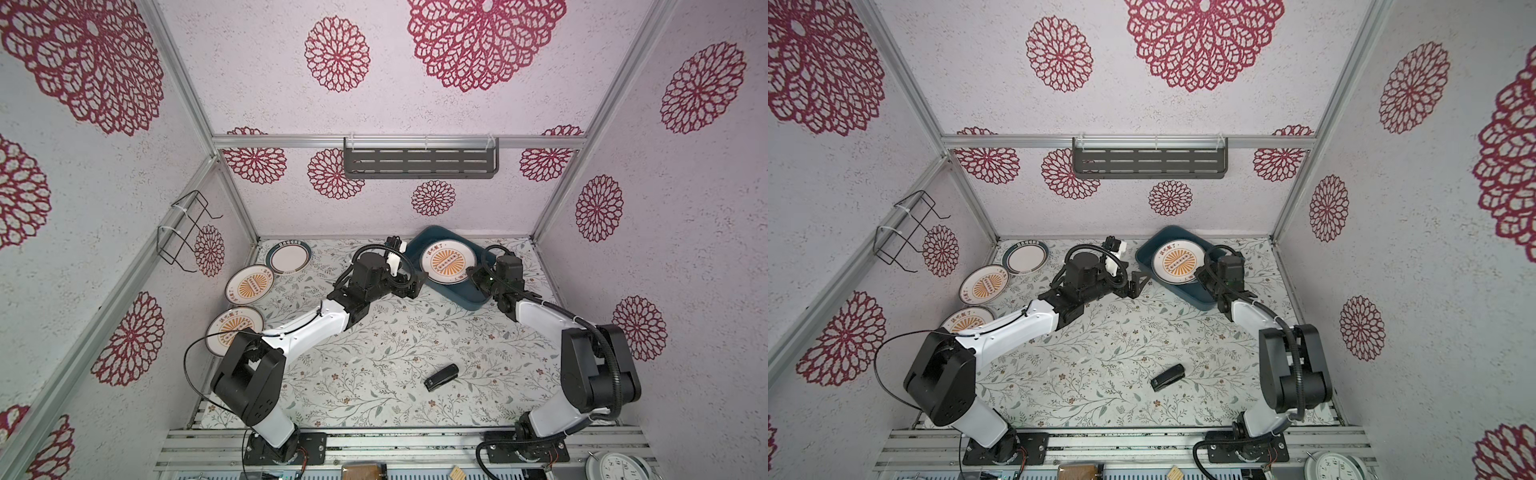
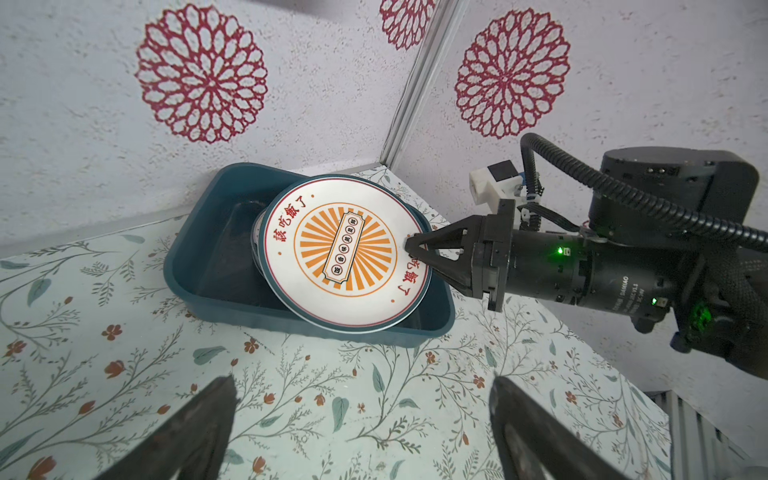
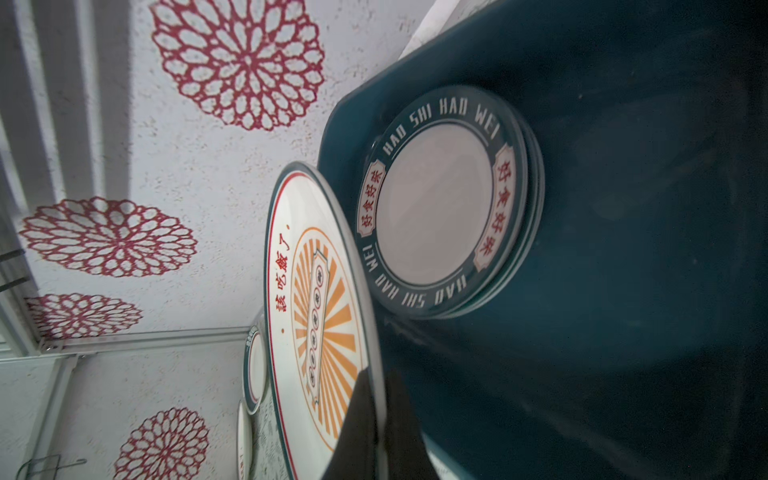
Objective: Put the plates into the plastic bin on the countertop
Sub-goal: 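Lower the plate onto the stack with the right gripper while the left withdraws, then open the right gripper to release the plate while the left arm draws back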
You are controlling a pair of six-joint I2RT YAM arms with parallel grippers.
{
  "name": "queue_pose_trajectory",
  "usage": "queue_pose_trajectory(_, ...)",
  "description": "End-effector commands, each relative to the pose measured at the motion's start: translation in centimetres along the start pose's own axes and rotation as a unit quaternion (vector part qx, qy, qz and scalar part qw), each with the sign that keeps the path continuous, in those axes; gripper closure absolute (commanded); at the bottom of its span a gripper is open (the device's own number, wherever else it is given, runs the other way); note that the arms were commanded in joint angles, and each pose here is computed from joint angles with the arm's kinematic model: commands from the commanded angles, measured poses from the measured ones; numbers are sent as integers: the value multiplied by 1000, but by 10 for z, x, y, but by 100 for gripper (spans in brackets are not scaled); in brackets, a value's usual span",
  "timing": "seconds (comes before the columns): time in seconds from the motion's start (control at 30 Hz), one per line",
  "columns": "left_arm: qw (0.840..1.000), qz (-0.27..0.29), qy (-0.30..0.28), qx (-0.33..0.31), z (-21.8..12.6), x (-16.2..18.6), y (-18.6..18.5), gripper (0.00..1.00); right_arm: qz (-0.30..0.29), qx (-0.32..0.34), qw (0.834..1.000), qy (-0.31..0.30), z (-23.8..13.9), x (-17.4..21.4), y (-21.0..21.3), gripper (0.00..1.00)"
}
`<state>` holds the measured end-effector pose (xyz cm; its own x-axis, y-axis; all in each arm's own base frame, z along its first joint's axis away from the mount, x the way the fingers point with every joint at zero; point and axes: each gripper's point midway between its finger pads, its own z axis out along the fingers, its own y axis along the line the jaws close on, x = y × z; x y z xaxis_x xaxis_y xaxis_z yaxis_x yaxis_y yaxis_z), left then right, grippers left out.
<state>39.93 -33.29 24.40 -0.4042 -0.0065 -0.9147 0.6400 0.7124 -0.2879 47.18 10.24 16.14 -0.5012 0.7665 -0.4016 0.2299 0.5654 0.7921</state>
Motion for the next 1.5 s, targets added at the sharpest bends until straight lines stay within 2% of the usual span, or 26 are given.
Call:
queue_pose_trajectory(0.0,999,21,-25,-9,9,-13,0,3,-23,-18,999,-35,10,-31,18,100)
queue_pose_trajectory(0.17,999,28,-43,-5,17,-18,0,3,-34,5,998,-55,42,-50,5,100)
queue_pose_trajectory(0.37,998,33,-45,-22,20,-18,5,3,-11,2,999,-45,77,-56,-8,100)
queue_pose_trajectory(0.7,997,40,-35,-59,23,-15,19,3,14,13,999,-47,92,-58,-26,98)
queue_pose_trajectory(0.77,997,42,-34,-63,22,-15,20,3,15,19,999,-45,93,-57,-29,93)
queue_pose_trajectory(0.87,996,45,-35,-68,21,-17,22,3,15,29,999,-42,93,-55,-33,76)
queue_pose_trajectory(1.07,996,41,-27,-80,17,-18,24,3,13,22,999,-30,90,-51,-28,61)
queue_pose_trajectory(1.23,995,33,-35,-90,6,-19,26,3,-1,31,999,-21,84,-49,-26,39)
queue_pose_trajectory(1.47,993,19,-45,-107,-12,-18,30,3,-20,54,998,-18,72,-48,-24,25)
